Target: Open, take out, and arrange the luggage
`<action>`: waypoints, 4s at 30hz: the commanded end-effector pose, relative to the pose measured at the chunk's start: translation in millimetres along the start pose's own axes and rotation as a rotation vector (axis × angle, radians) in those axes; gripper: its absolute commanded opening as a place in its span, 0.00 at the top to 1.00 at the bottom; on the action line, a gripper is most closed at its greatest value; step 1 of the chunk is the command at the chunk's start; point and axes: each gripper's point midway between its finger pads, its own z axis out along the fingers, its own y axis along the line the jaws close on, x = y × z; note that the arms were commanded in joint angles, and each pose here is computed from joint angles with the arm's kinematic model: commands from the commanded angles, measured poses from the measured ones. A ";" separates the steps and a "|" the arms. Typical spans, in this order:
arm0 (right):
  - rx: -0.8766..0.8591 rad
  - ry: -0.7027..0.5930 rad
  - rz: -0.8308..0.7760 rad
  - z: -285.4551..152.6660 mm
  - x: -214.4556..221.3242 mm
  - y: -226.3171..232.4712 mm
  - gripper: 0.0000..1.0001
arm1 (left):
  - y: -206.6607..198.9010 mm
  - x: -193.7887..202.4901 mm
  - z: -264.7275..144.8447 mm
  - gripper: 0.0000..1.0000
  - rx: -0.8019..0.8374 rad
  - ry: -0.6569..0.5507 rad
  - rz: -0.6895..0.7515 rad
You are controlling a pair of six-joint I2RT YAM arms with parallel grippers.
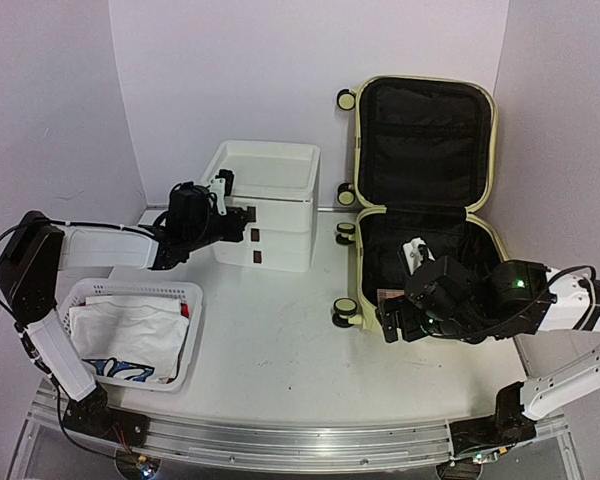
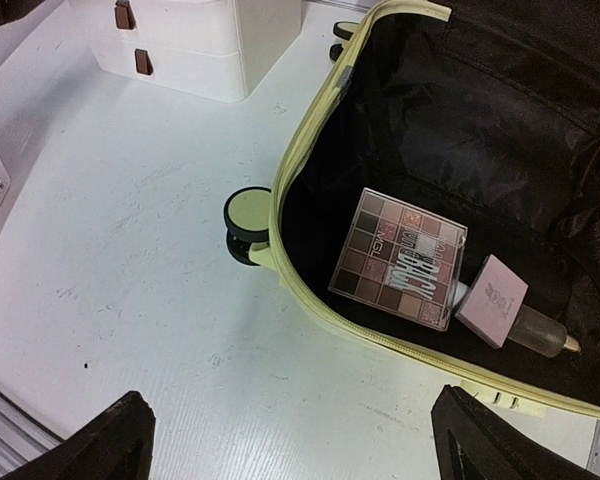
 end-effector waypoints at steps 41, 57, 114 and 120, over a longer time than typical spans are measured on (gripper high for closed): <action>-0.103 0.593 0.348 127.1 -19.5 -111.7 0.02 | -2.7 -6.8 -166.0 0.22 -0.107 0.298 0.037; -0.485 0.734 0.835 151.5 -22.9 -142.2 0.29 | 21.5 -32.1 -151.7 0.25 -0.371 0.367 -0.157; -0.893 0.732 0.898 165.5 -4.4 -130.0 0.68 | 15.5 -38.4 -150.9 0.26 -0.332 0.360 -0.117; -0.900 0.759 0.962 158.1 -4.4 -124.4 0.68 | 14.5 -37.3 -149.5 0.26 -0.328 0.362 -0.129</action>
